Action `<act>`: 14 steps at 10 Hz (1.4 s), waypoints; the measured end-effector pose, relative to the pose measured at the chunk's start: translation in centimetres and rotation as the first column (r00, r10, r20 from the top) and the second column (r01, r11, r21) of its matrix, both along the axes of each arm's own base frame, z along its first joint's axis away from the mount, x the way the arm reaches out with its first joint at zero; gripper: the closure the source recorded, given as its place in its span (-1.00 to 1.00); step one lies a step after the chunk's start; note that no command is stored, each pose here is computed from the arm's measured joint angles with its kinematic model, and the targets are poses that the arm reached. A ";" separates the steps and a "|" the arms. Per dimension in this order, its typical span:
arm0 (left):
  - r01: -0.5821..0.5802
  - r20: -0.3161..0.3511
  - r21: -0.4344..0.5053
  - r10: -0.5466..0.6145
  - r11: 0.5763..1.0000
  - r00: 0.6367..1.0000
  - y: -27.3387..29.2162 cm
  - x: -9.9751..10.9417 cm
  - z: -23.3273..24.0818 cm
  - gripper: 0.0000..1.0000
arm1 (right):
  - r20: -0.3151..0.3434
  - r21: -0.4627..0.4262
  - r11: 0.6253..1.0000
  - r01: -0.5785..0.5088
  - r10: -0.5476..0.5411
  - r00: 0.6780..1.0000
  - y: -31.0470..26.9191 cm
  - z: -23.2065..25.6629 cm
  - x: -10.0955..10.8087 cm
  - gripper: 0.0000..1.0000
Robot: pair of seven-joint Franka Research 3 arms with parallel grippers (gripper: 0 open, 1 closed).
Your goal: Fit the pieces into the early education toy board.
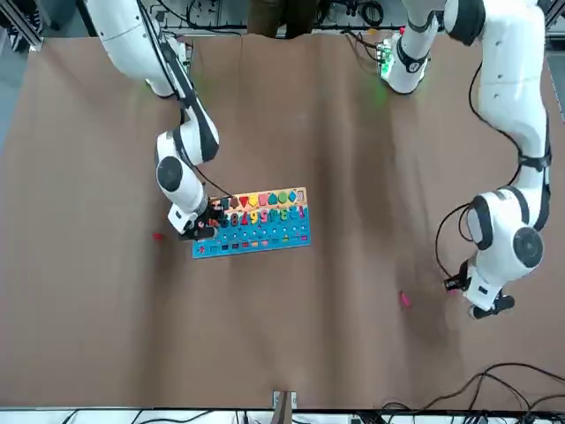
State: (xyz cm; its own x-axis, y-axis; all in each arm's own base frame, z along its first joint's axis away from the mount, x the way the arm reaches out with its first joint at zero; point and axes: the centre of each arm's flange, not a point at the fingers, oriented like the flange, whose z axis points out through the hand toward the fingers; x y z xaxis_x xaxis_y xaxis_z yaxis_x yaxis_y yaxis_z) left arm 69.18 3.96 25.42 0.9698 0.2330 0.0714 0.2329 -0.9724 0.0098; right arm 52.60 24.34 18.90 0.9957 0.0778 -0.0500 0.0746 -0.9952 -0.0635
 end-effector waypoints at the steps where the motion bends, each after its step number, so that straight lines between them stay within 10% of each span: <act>1: 0.007 0.005 -0.022 -0.007 1.000 1.000 -1.2 -1.3 1.9 0.47 | -0.001 -0.001 1.000 -0.001 0.001 1.000 0.0 -0.1 0.0 0.16; 14: -0.053 -0.068 -0.060 0.049 0.997 0.997 -36.7 -19.5 5.5 0.47 | 0.026 -0.023 0.998 -0.066 0.067 0.997 -0.1 -0.3 0.1 0.16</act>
State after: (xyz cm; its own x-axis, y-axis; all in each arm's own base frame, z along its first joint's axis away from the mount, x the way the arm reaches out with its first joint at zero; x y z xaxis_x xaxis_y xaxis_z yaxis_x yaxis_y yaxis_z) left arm 49.67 -32.77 30.90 0.9587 0.2843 -0.0084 0.2843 -0.9573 0.0525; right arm 52.73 24.26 18.59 0.9894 0.1429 -0.0255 0.1418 -0.9891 -0.0391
